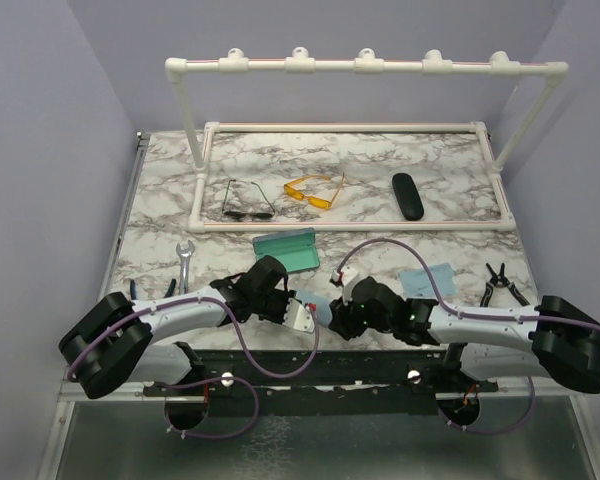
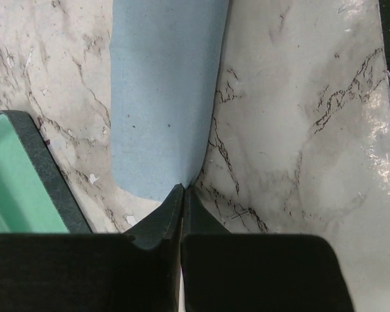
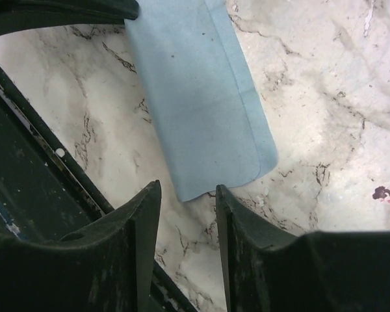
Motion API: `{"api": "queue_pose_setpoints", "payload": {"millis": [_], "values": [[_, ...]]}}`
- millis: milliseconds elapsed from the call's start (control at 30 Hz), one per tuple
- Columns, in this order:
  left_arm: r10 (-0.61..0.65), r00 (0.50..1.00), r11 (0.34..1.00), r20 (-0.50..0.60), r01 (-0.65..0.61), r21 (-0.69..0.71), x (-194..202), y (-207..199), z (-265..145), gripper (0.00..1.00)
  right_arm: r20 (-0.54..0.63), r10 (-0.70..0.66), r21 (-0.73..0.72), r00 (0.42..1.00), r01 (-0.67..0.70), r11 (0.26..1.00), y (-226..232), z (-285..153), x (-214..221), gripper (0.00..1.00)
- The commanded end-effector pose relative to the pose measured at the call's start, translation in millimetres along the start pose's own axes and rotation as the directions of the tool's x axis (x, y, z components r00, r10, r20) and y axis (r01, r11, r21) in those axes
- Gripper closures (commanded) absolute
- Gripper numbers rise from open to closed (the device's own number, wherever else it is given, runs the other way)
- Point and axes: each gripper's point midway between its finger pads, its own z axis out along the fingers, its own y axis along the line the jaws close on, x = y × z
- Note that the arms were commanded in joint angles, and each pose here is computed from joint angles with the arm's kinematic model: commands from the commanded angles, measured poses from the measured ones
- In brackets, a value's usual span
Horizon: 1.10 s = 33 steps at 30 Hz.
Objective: Organize the sunglasses
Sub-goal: Pick up the glasses cleaning cloth from the center of the board.
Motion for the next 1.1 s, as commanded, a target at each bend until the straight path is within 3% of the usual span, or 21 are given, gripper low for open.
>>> {"api": "queue_pose_setpoints", "payload": {"millis": [0,267,500,867,1067], "values": [[-0.041,0.999,0.999,-0.027,0.041,0.001,-0.9,2.2,-7.3,1.0,0.106,-0.125,0.0,0.986,0.126,0.992,-2.4,1.9,-11.5,0.55],[-0.067,0.998,0.997,0.001,0.067,0.041,-9.2,-3.8,-10.2,1.0,0.223,-0.321,-0.064,0.92,0.342,0.938,6.1,2.8,-8.1,0.52],[-0.04,0.999,0.999,0.005,0.04,0.03,-9.7,-1.8,-11.1,1.0,0.209,-0.388,-0.075,0.897,0.411,0.909,12.5,9.0,1.2,0.59],[-0.053,0.999,0.998,0.01,0.053,0.024,-10.6,-2.9,-13.8,1.0,0.123,-0.32,0.021,0.94,0.319,0.947,8.8,17.8,6.3,0.64],[-0.059,0.998,0.998,0.007,0.059,0.031,-9.2,-5.1,-13.0,1.0,0.094,-0.277,0.059,0.956,0.272,0.961,2.0,21.2,10.2,0.73]]}}
